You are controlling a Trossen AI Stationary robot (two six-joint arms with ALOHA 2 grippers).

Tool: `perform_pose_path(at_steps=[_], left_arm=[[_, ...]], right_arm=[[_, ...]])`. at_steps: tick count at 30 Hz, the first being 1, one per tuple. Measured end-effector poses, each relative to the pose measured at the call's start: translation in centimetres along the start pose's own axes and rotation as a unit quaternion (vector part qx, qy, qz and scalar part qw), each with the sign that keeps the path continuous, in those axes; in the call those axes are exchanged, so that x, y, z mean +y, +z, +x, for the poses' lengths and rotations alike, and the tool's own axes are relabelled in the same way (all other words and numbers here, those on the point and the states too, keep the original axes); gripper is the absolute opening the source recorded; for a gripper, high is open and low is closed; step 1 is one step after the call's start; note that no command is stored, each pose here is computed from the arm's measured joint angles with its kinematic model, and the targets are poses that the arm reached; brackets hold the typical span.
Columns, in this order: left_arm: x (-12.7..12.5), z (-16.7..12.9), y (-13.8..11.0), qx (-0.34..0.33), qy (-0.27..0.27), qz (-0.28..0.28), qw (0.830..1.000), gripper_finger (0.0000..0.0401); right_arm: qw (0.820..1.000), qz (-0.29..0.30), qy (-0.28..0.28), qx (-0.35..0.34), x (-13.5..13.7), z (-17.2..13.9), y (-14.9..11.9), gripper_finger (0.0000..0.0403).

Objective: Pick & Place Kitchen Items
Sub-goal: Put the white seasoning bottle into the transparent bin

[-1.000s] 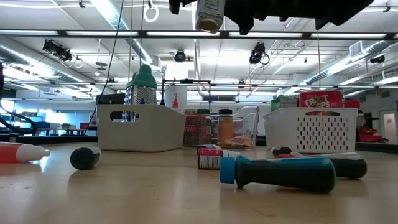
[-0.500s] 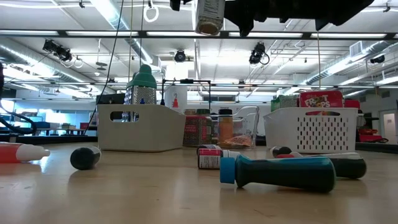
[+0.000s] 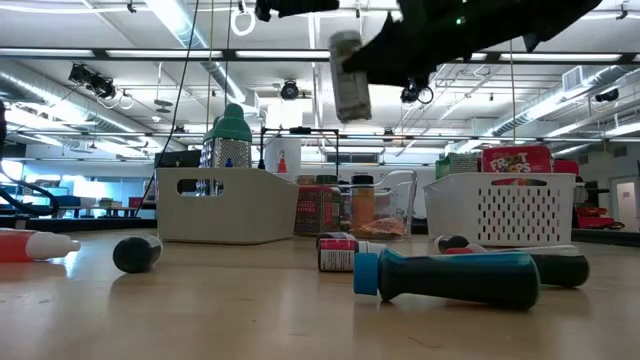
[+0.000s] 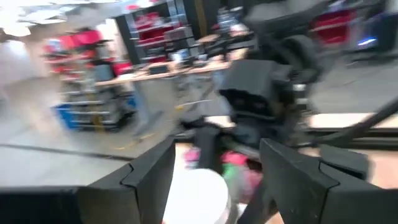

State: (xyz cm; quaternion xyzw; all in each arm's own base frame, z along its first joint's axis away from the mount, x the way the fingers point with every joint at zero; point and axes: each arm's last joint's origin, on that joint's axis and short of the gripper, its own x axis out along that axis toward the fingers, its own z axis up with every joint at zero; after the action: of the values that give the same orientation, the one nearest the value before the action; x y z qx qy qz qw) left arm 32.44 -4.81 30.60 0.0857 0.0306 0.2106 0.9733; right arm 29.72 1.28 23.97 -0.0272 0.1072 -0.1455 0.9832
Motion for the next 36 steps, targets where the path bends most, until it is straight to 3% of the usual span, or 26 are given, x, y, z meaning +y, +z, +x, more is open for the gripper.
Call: perform_pose_path(at_steps=[4,7,17,22,28,36], left_arm=[[0.1,0.0,0.0,0.004,0.020,0.030,0.999,0.0244],[0.1,0.0,0.0,0.004,0.018,0.041,0.999,0.0244],[0.0,0.0,-0.1,0.003,0.005,0.029,1.000,0.0244],[0.0,0.0,0.0,0.002,0.002,0.050,0.999,0.0245],[0.0,0.0,-0.1,0.003,0.002,0.055,0.998,0.0245],[0.0,0.0,-0.1,0.003,0.002,0.068,0.998,0.0245]], right_arm=[[0.995,0.029,-0.093,0.007,-1.6,0.4,-0.2,0.0214],[0.992,0.051,-0.114,0.020,-2.7,1.3,-1.0,0.0212],[0.978,0.040,-0.197,0.053,-6.5,5.6,-5.4,0.0211],[0.978,0.031,-0.199,0.054,-8.3,6.4,-6.3,0.0213],[0.978,0.067,-0.194,0.050,-10.1,6.8,-6.9,0.0214],[0.981,0.072,-0.173,0.057,-10.7,6.9,-7.2,0.0214]])
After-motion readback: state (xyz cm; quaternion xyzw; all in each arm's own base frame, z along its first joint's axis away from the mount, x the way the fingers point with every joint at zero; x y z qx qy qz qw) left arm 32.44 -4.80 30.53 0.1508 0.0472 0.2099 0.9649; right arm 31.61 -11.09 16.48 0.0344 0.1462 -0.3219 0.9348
